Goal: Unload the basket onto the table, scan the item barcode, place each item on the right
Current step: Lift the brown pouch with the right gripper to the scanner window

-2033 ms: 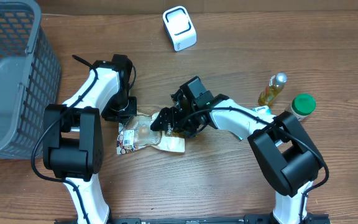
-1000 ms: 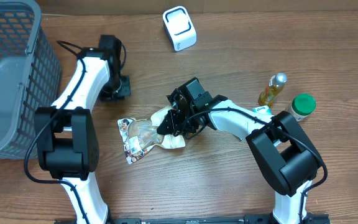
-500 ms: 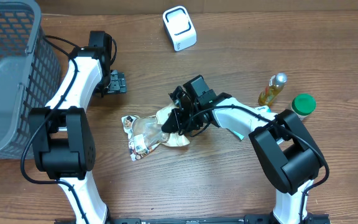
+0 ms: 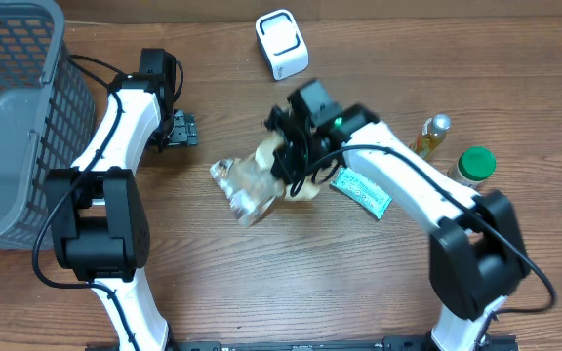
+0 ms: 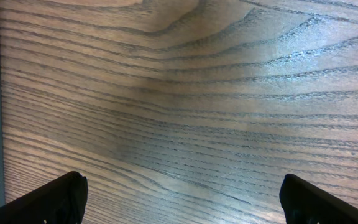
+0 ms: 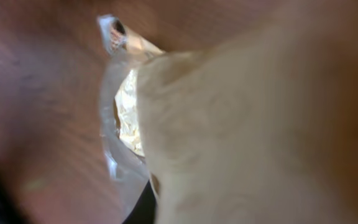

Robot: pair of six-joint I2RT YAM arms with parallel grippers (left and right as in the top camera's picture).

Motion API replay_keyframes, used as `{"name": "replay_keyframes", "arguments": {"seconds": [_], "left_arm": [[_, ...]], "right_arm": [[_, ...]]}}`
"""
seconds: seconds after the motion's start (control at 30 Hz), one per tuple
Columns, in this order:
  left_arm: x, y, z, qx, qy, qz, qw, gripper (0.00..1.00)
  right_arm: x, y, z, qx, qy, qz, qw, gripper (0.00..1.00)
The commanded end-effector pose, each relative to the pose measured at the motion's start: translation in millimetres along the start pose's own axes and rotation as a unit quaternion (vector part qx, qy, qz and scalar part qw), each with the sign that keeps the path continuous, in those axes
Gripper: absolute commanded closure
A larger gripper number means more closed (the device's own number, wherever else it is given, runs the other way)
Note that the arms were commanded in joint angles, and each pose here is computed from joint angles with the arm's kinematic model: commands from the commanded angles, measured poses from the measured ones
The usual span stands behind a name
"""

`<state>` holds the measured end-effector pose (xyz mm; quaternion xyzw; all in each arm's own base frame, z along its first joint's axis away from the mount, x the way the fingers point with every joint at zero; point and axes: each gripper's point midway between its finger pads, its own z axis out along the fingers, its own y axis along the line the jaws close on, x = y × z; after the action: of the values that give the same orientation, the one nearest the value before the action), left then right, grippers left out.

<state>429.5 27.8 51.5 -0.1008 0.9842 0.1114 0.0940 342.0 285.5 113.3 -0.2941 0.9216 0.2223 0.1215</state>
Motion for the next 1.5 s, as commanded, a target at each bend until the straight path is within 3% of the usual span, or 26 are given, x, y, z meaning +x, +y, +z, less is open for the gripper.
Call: {"name": "replay_keyframes", "arguments": {"seconds": [0.0, 0.27, 0.6, 0.87, 1.07, 1.47], "left_arm": [[-8.3, 3.0, -9.2, -0.004, -0.017, 0.0, 1.0, 0.01], [-8.3, 2.8, -9.2, -0.004, -0.018, 0.0, 1.0, 0.01], [-8.3, 2.8, -9.2, -0.004, -0.018, 0.0, 1.0, 0.0], [-8.3, 3.2, -9.1, -0.004, -0.017, 0.0, 1.0, 0.0], [-8.3, 3.0, -9.2, -0.004, -0.017, 0.0, 1.0, 0.01], [-8.3, 3.0, -9.2, -0.004, -0.017, 0.0, 1.0, 0.01]], "right_arm": [[-50.0, -28.9, -74.9, 0.164, -0.068, -0.132, 0.975, 0.96], [-115.0, -54.0, -131.2, 0.321, -0.139, -0.26, 0.9, 0.96], [-194.1, -63.0, -187.3, 0.411, -0.292, -0.293, 0.812, 0.96], [-234.6, -96.9, -159.6, 0.469, -0.31, -0.354, 0.747, 0.96], [-240.4, -116.6, -112.4, 0.479, -0.283, -0.388, 0.735, 0.96], [-229.1, -136.9, -54.0, 0.458, -0.245, -0.398, 0.756, 0.96]]}}
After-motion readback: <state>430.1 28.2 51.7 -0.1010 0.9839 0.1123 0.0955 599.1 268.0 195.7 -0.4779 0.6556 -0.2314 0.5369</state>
